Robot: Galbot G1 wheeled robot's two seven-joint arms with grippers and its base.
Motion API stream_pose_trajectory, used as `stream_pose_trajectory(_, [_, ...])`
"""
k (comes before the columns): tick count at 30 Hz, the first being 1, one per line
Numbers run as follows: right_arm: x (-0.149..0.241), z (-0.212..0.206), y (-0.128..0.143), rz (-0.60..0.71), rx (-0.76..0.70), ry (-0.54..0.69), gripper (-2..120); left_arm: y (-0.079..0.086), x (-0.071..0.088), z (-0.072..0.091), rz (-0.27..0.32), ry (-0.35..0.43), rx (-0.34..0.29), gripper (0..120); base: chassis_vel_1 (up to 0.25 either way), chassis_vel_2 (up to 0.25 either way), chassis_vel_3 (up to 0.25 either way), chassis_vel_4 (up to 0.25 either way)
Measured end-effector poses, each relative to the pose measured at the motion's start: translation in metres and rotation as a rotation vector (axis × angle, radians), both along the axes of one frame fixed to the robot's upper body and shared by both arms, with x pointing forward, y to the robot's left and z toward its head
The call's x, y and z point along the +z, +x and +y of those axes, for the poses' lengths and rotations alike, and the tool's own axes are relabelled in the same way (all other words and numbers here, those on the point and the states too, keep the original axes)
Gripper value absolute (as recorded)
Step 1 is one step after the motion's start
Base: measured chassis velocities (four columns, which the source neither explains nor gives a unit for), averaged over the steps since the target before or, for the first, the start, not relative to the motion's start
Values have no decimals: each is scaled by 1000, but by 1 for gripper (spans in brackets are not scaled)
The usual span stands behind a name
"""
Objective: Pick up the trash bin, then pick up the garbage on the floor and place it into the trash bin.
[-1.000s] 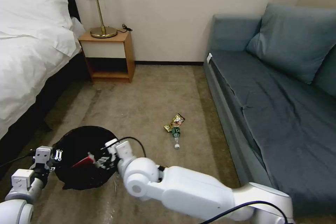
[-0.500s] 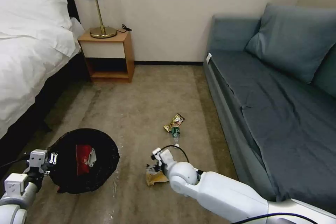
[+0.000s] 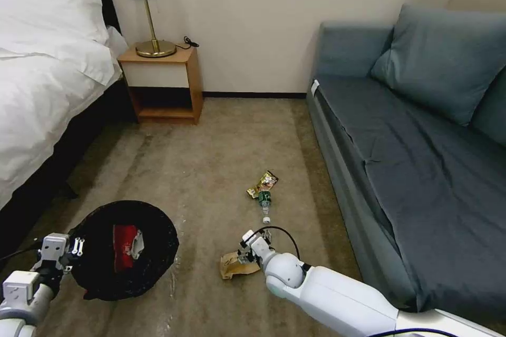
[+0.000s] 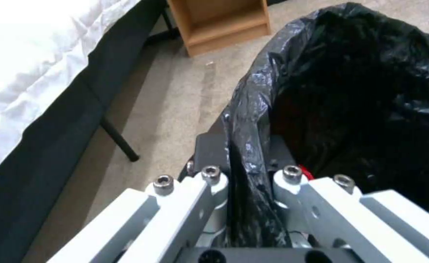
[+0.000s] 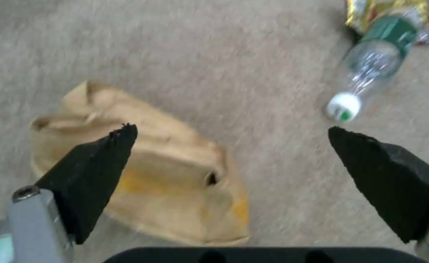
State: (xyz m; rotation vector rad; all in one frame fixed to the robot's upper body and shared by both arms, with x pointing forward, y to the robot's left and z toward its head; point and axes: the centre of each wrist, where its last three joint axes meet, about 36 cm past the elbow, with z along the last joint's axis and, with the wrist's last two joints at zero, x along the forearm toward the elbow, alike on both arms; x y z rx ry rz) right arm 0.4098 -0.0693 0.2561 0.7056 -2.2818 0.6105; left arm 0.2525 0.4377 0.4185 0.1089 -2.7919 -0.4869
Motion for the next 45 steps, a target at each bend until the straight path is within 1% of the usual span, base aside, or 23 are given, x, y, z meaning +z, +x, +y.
stream_pose_trajectory(3, [-7,-2,-5,7,8,5,100,-1,0,-1,1,0,0,6,0,0,0,0])
stream_pose_trajectory(6, [-23,-9,-15,21,33,11,100,-3,-1,-2,5,3,-3,6,0,0,0,0])
stream_pose_trajectory(11, [-35,-14,-19,22,52,28,100,-4,-4,-5,9,3,-5,6,0,0,0,0])
stream_pose_trajectory(18, [-44,-11,-13,1,73,48,100,-6,-8,-8,10,-1,-6,6,0,0,0,0])
stream_pose_trajectory(23, [-59,-11,-8,-23,99,51,100,-8,-7,-9,8,-2,-5,6,0,0,0,0])
stream_pose_trajectory(25, [-71,-14,-5,-37,129,50,100,-9,-7,-8,9,-1,-3,6,0,0,0,0])
stream_pose_trajectory(32, [-86,-18,-5,-20,159,56,100,-11,-9,-6,10,-1,0,6,0,0,0,0])
stream_pose_trajectory(34, [-91,-21,-4,-15,172,62,96,-11,-9,-6,10,-2,0,6,0,0,0,0])
stream_pose_trajectory(35, [-91,-21,-4,-15,172,62,96,-11,-9,-6,10,-2,0,6,0,0,0,0])
stream_pose_trajectory(36, [-93,-23,-3,-11,177,66,92,-11,-9,-6,9,-3,0,6,0,0,0,0])
stream_pose_trajectory(37, [-94,-25,-2,-8,182,74,85,-10,-9,-5,8,-3,-1,6,0,0,0,0])
stream_pose_trajectory(38, [-94,-25,-2,-8,182,74,85,-10,-9,-5,8,-3,-1,6,0,0,0,0])
stream_pose_trajectory(40, [-97,-27,0,-9,190,83,76,-9,-8,-5,6,-3,-3,6,0,0,0,0])
stream_pose_trajectory(41, [-97,-27,0,-9,190,83,76,-9,-8,-5,6,-3,-3,6,0,0,0,0])
stream_pose_trajectory(44, [-100,-31,-1,-10,197,93,60,-8,-8,-5,6,-4,-4,6,0,0,0,0])
stream_pose_trajectory(45, [-100,-31,-1,-10,197,93,60,-8,-8,-5,6,-4,-4,6,0,0,0,0])
